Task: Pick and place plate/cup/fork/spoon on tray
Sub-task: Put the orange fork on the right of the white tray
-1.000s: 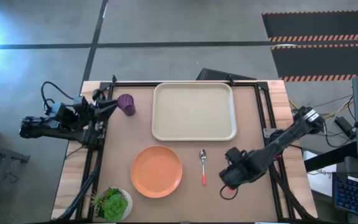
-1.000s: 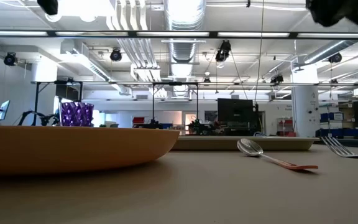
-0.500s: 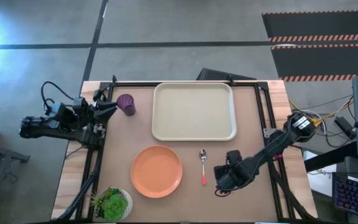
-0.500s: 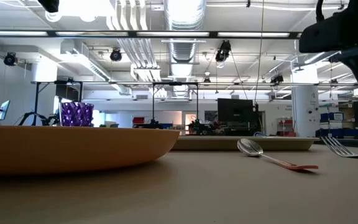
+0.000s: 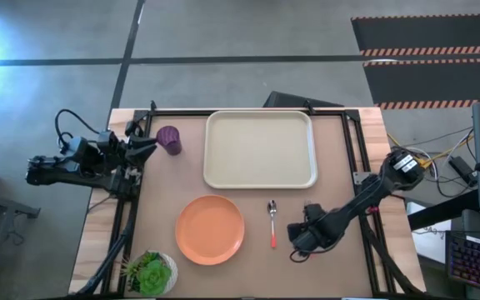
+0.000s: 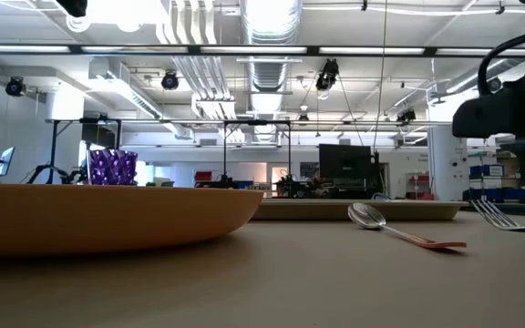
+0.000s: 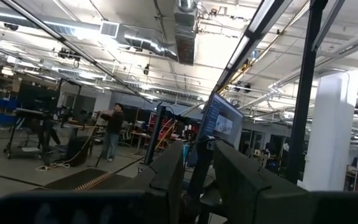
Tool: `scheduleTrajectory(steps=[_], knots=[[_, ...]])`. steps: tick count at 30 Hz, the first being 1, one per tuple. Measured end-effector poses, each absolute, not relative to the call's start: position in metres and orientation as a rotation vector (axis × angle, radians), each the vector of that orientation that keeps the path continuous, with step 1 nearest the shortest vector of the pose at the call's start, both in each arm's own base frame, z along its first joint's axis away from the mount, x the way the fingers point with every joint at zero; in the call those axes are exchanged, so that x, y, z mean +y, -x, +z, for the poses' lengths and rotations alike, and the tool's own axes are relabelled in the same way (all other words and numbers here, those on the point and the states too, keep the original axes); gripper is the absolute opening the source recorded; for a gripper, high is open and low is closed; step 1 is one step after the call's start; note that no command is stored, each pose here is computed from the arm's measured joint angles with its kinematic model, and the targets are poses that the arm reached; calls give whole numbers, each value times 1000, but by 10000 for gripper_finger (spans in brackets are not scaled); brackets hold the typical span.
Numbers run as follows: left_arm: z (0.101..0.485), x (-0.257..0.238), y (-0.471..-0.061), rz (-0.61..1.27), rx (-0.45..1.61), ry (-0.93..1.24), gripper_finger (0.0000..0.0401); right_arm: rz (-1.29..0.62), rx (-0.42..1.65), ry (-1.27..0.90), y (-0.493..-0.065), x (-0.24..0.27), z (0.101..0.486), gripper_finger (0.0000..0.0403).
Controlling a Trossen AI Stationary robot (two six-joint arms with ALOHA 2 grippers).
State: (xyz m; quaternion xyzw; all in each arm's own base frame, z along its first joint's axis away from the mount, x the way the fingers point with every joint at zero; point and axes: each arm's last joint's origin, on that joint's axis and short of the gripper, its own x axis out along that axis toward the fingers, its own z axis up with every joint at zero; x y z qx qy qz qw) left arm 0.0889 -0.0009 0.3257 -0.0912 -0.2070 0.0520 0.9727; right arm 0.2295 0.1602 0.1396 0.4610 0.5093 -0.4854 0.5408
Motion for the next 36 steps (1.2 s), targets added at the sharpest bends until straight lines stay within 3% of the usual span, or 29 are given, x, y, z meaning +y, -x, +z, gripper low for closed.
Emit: scheduleTrajectory(steps=[13,18,24,36], knots=[[326,-1,-89,103,-417,185,73,-1186,1170,-1114,-227,149,135,153],[326,-1,-89,103,-418,184,73,-1203,1161,-1101,-226,146,133,114],[326,-1,-89,103,-418,184,73,-1224,1175,-1108,-225,145,132,22],[326,-1,-88,103,-421,184,73,-1171,1168,-1059,-230,147,140,9]])
